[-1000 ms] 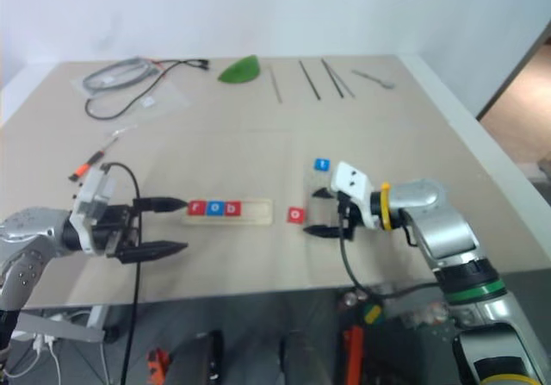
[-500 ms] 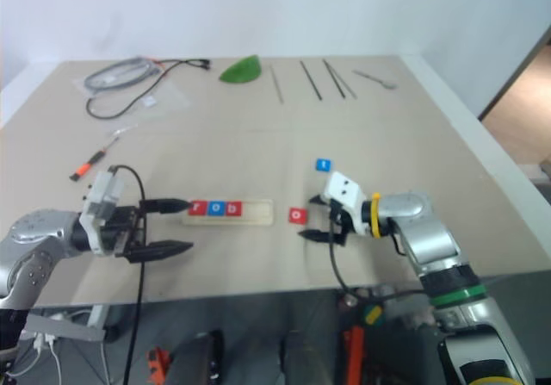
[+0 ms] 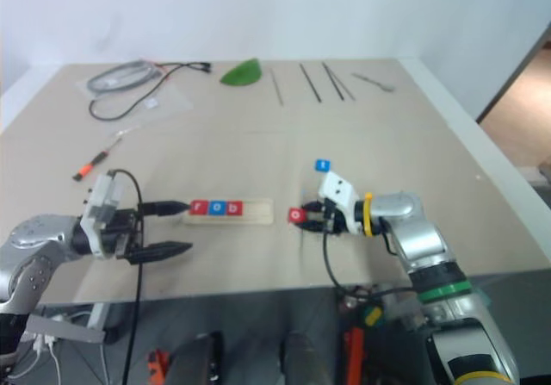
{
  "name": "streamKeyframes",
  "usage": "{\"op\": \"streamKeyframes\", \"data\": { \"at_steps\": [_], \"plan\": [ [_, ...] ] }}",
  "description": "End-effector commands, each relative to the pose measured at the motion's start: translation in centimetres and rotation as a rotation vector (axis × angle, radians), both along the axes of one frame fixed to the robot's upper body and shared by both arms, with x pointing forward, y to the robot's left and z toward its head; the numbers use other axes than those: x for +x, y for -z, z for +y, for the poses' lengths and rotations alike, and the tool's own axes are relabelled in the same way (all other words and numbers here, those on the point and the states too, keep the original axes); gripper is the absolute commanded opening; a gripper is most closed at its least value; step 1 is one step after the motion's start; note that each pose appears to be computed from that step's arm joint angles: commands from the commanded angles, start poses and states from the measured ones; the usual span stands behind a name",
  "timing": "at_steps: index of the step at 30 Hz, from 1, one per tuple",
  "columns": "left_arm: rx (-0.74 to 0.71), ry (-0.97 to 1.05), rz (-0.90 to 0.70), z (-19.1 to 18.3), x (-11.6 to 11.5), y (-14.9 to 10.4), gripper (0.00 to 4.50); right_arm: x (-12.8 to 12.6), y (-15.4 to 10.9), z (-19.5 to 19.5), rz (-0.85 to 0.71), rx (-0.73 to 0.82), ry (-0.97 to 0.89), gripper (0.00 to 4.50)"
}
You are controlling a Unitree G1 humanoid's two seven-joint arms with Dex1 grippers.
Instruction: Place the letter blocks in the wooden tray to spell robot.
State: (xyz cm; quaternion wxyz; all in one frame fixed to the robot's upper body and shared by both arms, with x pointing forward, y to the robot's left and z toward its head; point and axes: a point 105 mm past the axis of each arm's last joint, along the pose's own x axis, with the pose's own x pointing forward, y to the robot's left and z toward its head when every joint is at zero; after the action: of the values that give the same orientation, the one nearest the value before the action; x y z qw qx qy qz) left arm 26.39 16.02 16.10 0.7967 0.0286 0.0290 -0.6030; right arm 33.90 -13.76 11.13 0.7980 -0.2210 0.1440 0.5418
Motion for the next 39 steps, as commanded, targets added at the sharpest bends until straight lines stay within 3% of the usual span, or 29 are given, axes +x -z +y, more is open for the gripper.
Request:
{"op": "streamKeyframes", "data": {
  "at_steps": [1,7,11,15,26,39],
  "plan": [
    [0.006,-0.023,-0.057,0.5,0.1,-1.0,4.5,0.2,-0.5,-0.1,-0.02,0.006,-0.005,1.16],
    [0.005,-0.046,-0.053,1.2,0.2,-1.0,4.5,0.7,-1.0,0.0,-0.043,-0.01,0.005,1.16],
    [0.011,-0.07,-0.041,2.0,0.3,-0.7,4.5,0.9,-5.0,2.2,-0.105,0.051,-0.066,1.16],
    [0.011,-0.081,-0.04,2.1,0.4,-0.5,4.5,0.6,-6.1,3.8,-0.14,0.015,-0.15,1.16],
    [-0.008,-0.094,-0.043,1.7,-0.1,0.0,4.5,0.2,-5.3,7.0,-0.13,-0.109,-0.319,1.16],
    [-0.019,-0.13,-0.057,1.9,-0.3,-0.2,4.5,0.7,-4.8,8.3,-0.116,-0.152,-0.37,1.16]
  ]
}}
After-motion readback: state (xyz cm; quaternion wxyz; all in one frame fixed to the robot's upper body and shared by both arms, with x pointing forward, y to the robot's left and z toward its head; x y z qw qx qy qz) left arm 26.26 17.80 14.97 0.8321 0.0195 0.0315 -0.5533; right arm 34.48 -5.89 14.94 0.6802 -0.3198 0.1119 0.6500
